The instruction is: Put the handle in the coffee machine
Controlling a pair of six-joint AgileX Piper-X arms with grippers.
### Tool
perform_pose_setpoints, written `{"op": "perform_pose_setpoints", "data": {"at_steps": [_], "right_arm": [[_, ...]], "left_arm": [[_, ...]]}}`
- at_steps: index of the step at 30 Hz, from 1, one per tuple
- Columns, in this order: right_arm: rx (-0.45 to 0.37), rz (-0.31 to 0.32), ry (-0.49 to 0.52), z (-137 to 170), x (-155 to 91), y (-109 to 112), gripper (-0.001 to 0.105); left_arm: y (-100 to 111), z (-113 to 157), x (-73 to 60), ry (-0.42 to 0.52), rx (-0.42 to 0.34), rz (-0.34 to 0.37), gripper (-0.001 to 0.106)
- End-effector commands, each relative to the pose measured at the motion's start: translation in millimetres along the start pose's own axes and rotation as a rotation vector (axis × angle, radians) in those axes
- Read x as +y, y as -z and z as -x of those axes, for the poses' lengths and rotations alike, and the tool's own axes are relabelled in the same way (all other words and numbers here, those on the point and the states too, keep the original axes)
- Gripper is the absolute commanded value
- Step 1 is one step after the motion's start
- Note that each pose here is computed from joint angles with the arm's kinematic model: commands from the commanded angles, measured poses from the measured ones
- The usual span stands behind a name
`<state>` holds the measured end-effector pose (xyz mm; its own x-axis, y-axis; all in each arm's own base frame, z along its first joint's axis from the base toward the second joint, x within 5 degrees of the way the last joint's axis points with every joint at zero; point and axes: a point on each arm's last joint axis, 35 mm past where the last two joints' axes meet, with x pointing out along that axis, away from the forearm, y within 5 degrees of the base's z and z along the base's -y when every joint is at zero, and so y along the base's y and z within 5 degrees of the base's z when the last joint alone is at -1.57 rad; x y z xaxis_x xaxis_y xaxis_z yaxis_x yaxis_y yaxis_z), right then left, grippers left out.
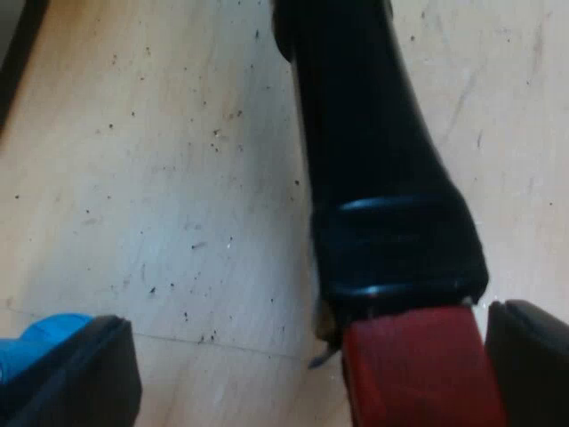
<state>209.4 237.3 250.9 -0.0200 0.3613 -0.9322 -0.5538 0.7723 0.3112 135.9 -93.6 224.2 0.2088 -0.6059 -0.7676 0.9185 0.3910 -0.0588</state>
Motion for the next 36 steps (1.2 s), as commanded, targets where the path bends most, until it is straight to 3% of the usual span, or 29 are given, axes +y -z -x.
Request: {"op": "perform_pose_setpoints", "data": {"at_steps": [1,4,12,19,33,36], "right_arm": [[-0.038,0.013,-0.04,12.3,4.7,-2.4,0.0],[-0.038,0.009,-0.04,12.3,4.7,-2.4,0.0],[-0.038,0.001,-0.04,12.3,4.7,-2.4,0.0],[-0.046,0.004,-0.043,12.3,4.9,-3.3,0.0],[-0.046,0.004,-0.041,12.3,4.8,-3.3,0.0],[-0.046,0.004,-0.041,12.3,4.8,-3.3,0.0]], "left_arm": [[-1.2,0.6,0.4,-0.007,-0.008,-0.007,0.079],[0.1,0.6,-0.3,-0.001,0.002,-0.001,0.077],[-0.2,0.6,-0.4,0.005,-0.002,-0.001,0.061],[-1.3,0.7,-2.5,0.064,-0.035,-0.001,0.06],[0.9,0.7,-2.5,0.044,-0.007,-0.037,0.059],[0.9,0.7,-2.5,0.044,-0.007,-0.037,0.043]]}}
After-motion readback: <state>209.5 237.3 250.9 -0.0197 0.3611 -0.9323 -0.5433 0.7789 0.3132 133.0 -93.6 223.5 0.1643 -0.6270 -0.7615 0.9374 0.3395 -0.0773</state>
